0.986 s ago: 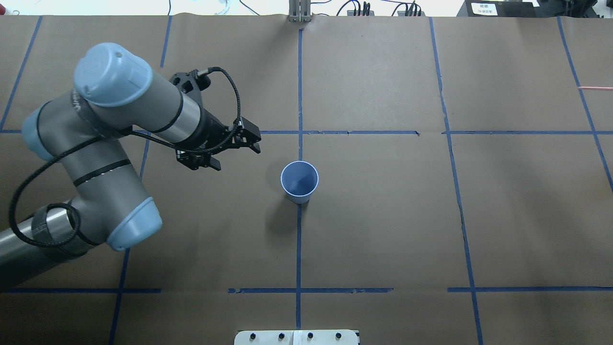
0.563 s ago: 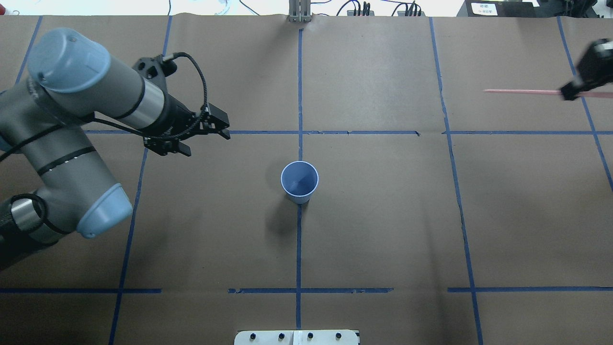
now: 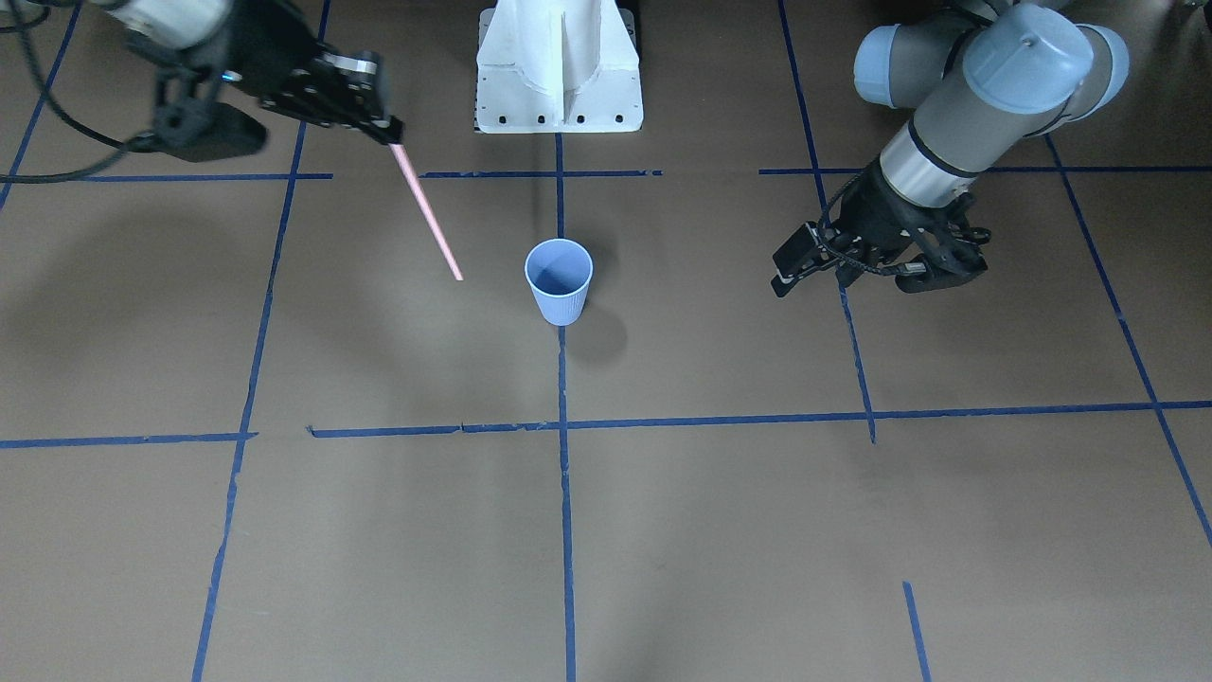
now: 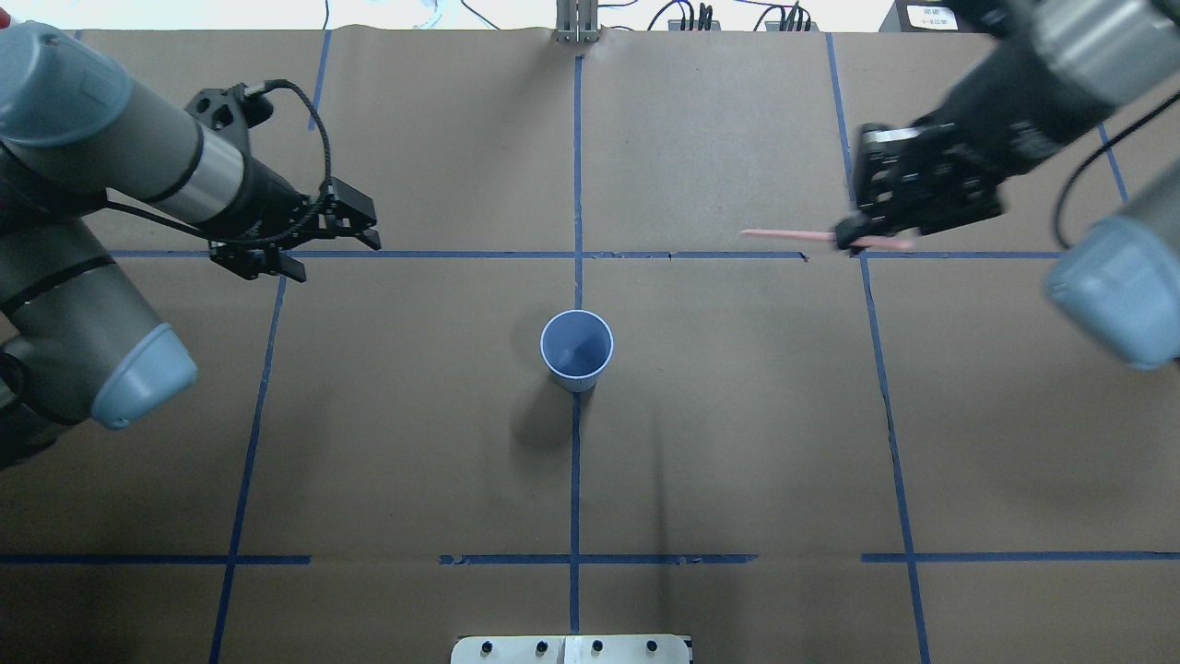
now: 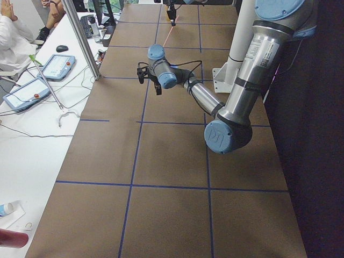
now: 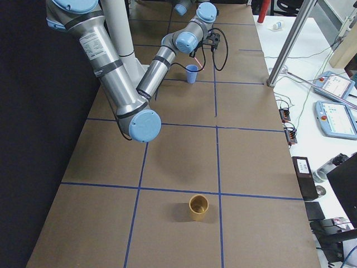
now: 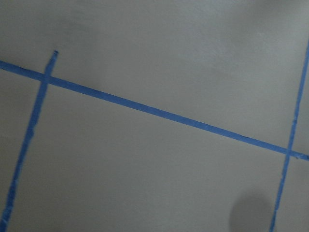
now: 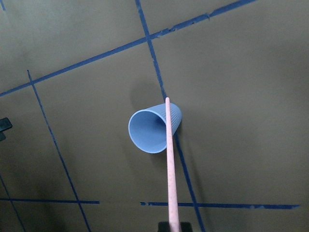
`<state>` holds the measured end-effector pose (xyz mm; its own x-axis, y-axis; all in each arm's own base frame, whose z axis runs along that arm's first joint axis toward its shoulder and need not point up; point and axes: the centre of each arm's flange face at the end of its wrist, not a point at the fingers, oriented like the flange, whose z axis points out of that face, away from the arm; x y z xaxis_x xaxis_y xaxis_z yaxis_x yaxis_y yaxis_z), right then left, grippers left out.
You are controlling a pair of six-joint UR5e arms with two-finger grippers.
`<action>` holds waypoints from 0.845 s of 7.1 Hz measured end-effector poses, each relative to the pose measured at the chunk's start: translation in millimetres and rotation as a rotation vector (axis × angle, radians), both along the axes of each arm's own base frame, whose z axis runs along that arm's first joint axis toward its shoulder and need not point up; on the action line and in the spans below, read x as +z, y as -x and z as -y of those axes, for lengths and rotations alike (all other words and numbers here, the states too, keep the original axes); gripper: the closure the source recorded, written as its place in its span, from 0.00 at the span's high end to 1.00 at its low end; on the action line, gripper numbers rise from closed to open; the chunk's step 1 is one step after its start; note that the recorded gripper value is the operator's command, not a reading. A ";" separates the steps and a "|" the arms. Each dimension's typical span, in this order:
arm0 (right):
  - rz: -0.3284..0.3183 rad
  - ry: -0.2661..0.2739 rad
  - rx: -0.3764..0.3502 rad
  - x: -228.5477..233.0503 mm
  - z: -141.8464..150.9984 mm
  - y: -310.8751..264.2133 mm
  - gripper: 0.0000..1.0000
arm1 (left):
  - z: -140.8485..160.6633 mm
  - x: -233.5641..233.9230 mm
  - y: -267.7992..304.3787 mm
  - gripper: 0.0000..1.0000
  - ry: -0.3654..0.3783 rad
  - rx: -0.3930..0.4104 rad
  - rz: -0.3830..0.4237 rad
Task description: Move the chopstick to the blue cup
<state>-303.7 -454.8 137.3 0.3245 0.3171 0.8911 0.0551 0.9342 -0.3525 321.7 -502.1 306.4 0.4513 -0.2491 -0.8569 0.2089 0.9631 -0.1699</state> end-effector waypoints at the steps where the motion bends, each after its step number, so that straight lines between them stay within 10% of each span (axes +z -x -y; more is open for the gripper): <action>1: 0.003 0.072 -0.003 -8.3 0.1 28.1 0.01 | 0.6 4.0 2.0 1.00 -0.002 0.003 0.005; 6: -0.028 0.195 -0.034 -25.7 -2.7 92.0 0.03 | 0.0 3.9 3.9 1.00 -0.006 0.003 0.004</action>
